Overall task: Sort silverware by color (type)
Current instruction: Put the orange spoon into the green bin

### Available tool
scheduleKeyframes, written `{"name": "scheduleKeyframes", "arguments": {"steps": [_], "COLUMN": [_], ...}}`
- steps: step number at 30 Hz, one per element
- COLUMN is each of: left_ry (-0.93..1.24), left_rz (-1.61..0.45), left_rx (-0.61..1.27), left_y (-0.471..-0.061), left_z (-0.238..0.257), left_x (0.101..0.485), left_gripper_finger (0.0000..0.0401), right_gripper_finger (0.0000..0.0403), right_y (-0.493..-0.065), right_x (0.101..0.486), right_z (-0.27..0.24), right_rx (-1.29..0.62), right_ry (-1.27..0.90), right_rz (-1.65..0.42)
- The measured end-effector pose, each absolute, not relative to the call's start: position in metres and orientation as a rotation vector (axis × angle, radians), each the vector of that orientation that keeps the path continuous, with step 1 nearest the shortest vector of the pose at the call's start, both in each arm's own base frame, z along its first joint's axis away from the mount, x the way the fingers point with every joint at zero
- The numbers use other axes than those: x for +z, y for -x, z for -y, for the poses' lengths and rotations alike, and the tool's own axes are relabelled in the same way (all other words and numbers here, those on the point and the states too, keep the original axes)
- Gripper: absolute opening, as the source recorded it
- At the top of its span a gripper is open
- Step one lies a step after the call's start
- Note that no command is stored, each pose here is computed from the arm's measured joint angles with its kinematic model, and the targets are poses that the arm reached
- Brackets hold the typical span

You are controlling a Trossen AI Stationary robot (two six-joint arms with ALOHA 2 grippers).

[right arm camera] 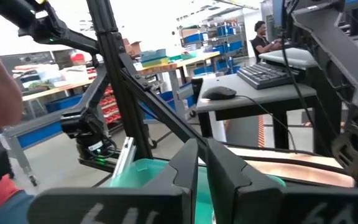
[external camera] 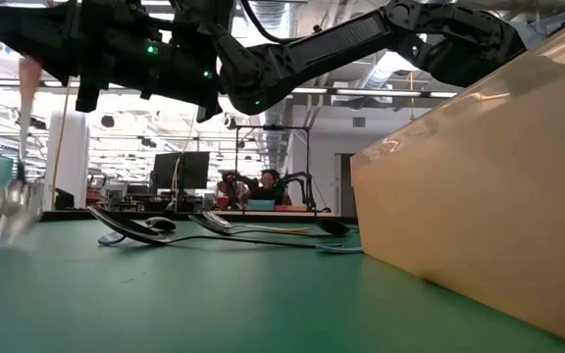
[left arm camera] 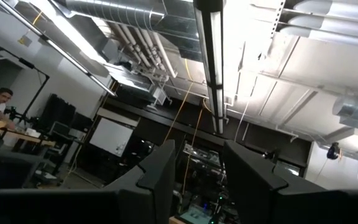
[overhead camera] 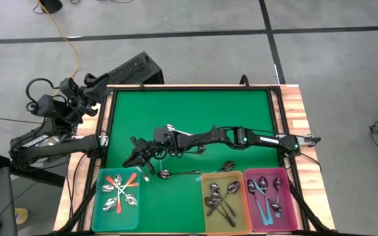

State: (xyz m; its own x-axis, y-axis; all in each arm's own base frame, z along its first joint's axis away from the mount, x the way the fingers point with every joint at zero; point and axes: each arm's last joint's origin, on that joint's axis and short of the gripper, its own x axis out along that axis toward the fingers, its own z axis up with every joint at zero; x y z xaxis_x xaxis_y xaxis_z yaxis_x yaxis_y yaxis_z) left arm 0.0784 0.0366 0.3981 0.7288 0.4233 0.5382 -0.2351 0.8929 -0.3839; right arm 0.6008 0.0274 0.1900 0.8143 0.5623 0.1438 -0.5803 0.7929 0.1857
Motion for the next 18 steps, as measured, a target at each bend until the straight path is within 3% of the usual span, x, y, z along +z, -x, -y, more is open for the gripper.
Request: {"name": "scheduleKeyframes", "arguments": {"steps": [11,18], "left_ry": [0.299,0.293], "left_rz": [0.660,0.653], "left_rx": [0.369,0.370], "left_y": [-0.078,-0.079], "left_z": [-0.037,-0.037], "left_x": [0.398,0.397], "left_gripper_finger": [0.0121,0.0121], "right_gripper_finger": [0.0052,0.0052], "right_y": [-0.601,-0.590], "right_x": [0.192,0.233], "right_z": [-0.013,0.037], "right_rx": [0.577,0.508], "right_ry": [-0.197,-0.204], "right_rz": [0.087,-0.035]}}
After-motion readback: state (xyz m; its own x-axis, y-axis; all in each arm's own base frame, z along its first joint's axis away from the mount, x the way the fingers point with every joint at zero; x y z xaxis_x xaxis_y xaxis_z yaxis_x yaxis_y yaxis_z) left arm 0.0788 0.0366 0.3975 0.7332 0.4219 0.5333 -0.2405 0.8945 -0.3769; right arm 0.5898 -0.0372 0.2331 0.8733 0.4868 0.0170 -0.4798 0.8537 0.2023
